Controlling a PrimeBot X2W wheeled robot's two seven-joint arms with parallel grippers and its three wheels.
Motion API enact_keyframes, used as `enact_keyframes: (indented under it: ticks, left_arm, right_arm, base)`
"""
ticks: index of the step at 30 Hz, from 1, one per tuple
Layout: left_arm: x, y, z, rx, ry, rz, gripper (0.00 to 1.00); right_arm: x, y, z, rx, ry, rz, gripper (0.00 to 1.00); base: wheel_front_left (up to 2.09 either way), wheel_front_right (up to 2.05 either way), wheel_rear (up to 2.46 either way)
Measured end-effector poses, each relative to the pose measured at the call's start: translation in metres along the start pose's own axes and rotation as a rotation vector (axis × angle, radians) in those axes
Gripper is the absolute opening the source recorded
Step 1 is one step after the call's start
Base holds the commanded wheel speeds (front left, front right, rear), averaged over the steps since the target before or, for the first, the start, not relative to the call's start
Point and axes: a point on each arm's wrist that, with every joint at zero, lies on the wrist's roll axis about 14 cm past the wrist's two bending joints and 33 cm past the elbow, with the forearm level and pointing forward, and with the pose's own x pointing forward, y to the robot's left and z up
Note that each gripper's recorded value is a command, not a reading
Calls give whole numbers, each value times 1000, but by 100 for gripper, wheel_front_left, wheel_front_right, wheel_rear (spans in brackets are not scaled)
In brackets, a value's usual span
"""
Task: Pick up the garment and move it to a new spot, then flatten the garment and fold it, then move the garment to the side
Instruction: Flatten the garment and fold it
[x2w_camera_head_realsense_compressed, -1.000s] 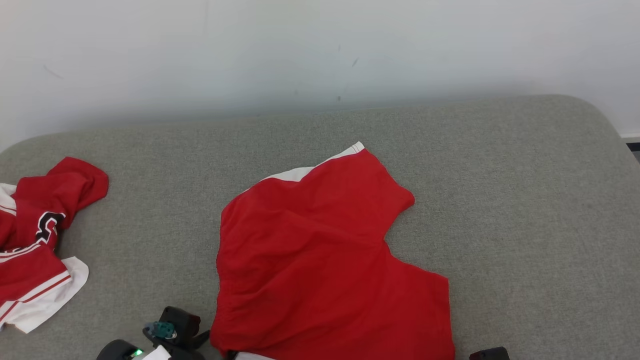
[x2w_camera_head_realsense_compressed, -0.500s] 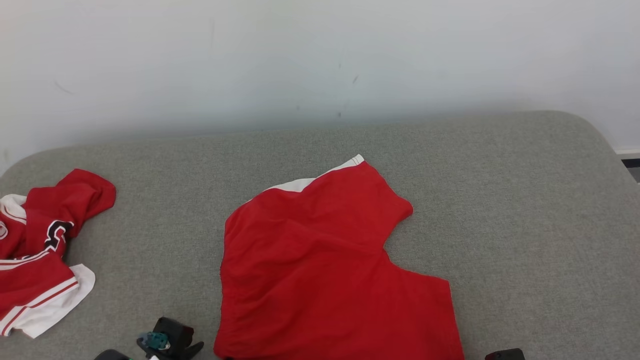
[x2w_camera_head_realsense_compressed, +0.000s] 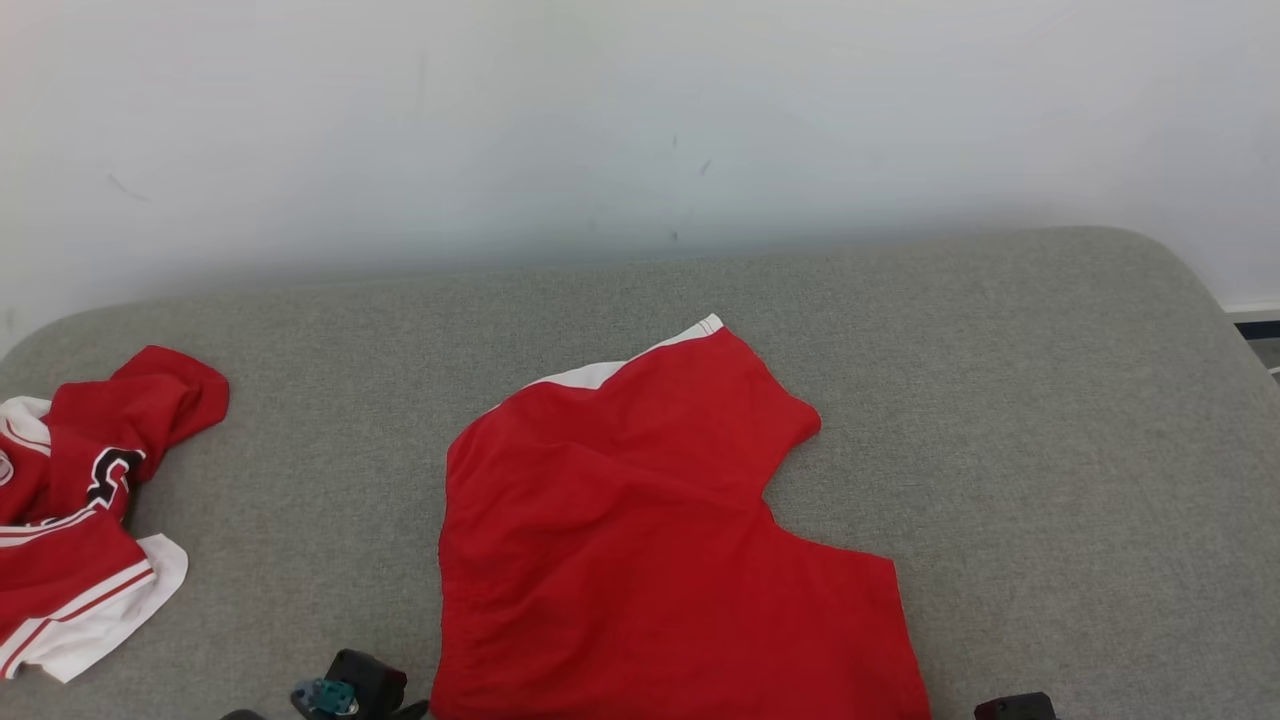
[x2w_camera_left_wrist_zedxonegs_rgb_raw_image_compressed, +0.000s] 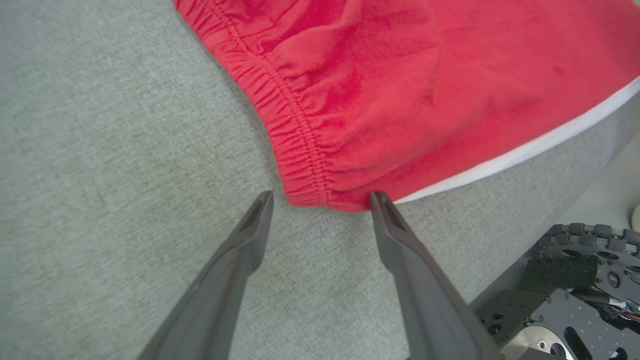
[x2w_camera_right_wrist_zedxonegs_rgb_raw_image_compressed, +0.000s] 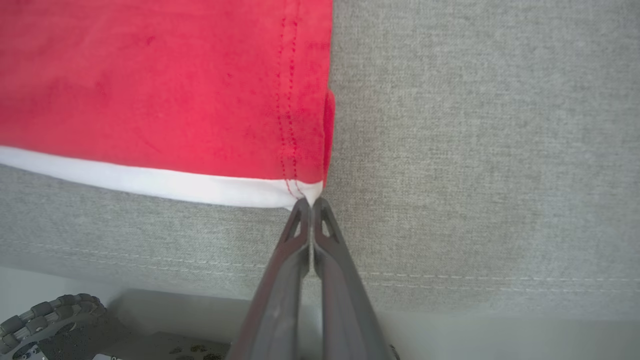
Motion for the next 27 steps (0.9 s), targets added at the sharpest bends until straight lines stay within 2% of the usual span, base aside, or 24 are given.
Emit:
enact_keyframes:
  ticks: [4,6,8,9,11,12,13,14,16,21,22,23,24,27]
  left_arm:
    - [2,-6,-2,6,9,-20,100]
    - [3,-6,-2,9,13,-24,93]
    - [4,-6,-3,11,17,-26,67]
    - [4,-6,-4,13,20,-27,62]
    - [5,-5,-5,14,26,-25,39]
    - [5,-4,-6,15,28,-24,34]
    - [5,-3,-6,15,30,-22,13]
    - [5,-2,-7,14,31,-21,5]
    - [5,-1,-7,10,33,-19,0]
    - [4,3,-4,13,25,-11,0]
    - [4,3,-4,12,25,-11,32]
    - [4,3,-5,11,25,-10,70]
    - [4,4,-4,11,22,-10,100]
    - [3,3,-3,15,12,-13,100]
  right_arm:
    - [-1,-1,1,5,-4,-4,0]
    - [-1,-1,1,6,-5,-5,0]
    - [-1,-2,1,8,-5,-6,0]
    - [-1,-2,1,9,-5,-7,0]
    - [-1,-2,1,11,-4,-9,0]
    - [-1,-2,1,12,-4,-10,0]
    - [-1,-3,1,13,-3,-10,0]
    - [-1,-3,1,14,-3,-12,0]
    - [-1,-4,1,14,-3,-13,0]
    - [0,-4,2,14,-5,-15,0]
    - [0,-3,2,13,-4,-14,0]
    - [1,-3,2,12,-4,-13,0]
    - [1,-3,2,11,-3,-12,0]
    - [1,-2,2,9,-2,-9,0]
  base:
    - [0,0,0]
    - [0,0,0]
    - [0,0,0]
    - [0,0,0]
    - [0,0,0]
    - [0,0,0]
    - [0,0,0]
    - [0,0,0]
    - [0,0,0]
    - [0,0,0]
    - [0,0,0]
    - [0,0,0]
    - [0,0,0]
    - [0,0,0]
